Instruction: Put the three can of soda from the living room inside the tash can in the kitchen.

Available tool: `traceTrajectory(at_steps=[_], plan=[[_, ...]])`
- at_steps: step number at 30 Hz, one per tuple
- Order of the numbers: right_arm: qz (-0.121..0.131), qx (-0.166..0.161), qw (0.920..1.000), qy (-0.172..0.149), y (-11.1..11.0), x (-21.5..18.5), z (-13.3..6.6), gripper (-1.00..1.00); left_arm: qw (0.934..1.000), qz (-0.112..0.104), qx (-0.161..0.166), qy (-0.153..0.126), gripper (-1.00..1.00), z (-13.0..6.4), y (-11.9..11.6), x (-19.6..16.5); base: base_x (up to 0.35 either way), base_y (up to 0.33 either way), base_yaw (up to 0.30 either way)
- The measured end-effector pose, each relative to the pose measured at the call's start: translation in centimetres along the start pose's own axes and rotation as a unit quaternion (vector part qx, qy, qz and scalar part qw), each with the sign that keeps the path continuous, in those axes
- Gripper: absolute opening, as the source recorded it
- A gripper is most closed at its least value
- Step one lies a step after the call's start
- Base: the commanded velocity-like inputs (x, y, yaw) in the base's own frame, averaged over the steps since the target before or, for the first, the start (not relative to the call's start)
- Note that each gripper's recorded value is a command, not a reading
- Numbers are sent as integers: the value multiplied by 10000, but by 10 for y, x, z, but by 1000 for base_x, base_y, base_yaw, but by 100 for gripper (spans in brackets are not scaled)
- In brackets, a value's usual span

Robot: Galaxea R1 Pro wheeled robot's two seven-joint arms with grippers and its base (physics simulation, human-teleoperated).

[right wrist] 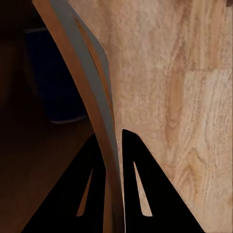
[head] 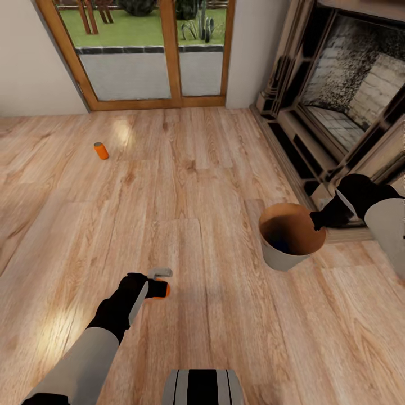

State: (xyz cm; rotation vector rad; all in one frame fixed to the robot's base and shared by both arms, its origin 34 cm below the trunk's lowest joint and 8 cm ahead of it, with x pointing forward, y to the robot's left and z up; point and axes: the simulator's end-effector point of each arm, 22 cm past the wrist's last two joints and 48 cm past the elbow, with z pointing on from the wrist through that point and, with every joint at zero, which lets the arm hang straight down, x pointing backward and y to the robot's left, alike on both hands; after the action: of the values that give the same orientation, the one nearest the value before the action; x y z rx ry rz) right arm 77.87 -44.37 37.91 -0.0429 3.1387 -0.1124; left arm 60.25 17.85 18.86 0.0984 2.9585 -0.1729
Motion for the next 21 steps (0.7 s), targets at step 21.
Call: traceTrajectory(at_steps=[21], plan=[[-1010,-609,9923,371,144,38,16,-100,9902,93,206,-1378,-100,-198,77,-240,0,0,0]])
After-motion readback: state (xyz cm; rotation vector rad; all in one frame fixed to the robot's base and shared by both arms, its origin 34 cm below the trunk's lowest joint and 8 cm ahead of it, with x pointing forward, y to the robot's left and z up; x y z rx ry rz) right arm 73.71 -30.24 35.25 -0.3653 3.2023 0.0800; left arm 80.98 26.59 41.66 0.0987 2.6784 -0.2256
